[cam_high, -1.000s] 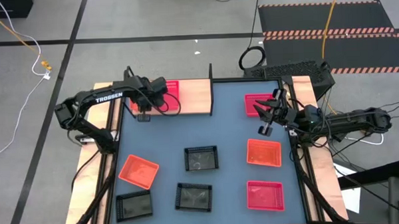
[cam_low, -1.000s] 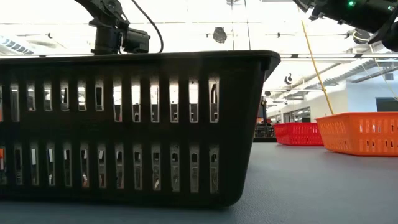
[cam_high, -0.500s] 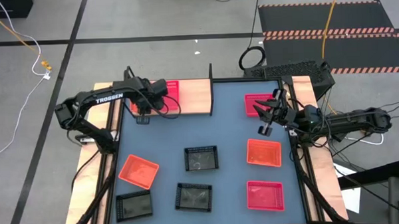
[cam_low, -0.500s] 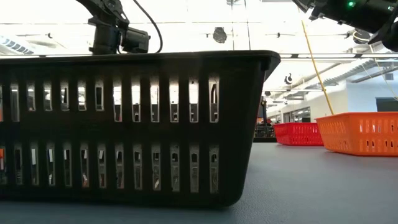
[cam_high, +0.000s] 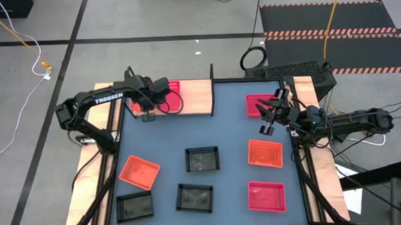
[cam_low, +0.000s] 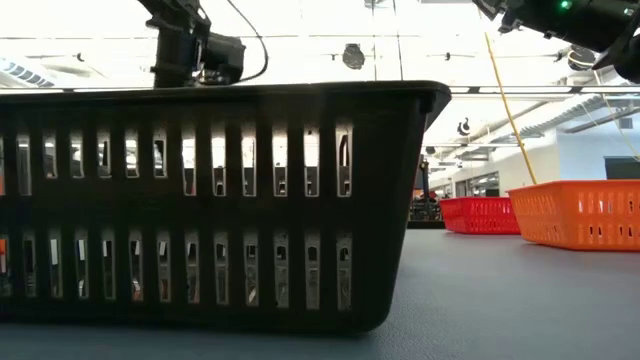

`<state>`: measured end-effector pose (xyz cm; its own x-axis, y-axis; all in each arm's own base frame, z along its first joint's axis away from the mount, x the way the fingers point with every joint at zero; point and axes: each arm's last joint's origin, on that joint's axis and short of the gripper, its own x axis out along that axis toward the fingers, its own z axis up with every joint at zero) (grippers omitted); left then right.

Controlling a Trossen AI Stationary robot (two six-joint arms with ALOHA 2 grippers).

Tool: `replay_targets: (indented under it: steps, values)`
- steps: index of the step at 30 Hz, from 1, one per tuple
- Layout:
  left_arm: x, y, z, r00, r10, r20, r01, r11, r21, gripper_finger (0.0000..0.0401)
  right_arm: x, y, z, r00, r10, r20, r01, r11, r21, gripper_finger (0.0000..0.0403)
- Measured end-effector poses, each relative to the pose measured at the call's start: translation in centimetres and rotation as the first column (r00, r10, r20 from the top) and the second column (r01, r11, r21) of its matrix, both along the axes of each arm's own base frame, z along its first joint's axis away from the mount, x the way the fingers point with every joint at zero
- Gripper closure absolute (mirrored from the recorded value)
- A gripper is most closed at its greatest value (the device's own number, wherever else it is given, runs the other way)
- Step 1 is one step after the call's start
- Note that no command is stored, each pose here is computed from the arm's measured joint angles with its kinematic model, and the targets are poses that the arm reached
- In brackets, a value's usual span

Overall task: Stack baskets on shelf by color
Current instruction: Put the top black bin on the shelf

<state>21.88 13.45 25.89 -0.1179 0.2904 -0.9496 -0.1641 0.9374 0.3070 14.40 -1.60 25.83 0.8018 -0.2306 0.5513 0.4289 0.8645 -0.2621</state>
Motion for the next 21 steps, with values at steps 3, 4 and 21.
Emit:
replay_targets:
  steps: [3,4,21]
  values:
    - [0.6,-0.4,1.7,0.997,0.044,0.056,-0.045,0.999,0.012,0.0306,-0.1,-0.2,0.0,0.998,-0.07,0.0,0.07,0.997,0.035,0.0337]
    - [0.9,-0.5,2.3,0.995,0.062,0.083,-0.063,0.998,0.01,0.0295,-0.1,-0.3,0.0,0.996,-0.084,-0.001,0.084,0.996,0.043,0.0337]
    - [7.0,-18.0,1.9,0.637,-0.694,0.336,0.701,0.703,0.122,0.0245,-0.3,-0.4,-0.3,0.986,-0.153,-0.071,0.154,0.988,0.01,0.0336]
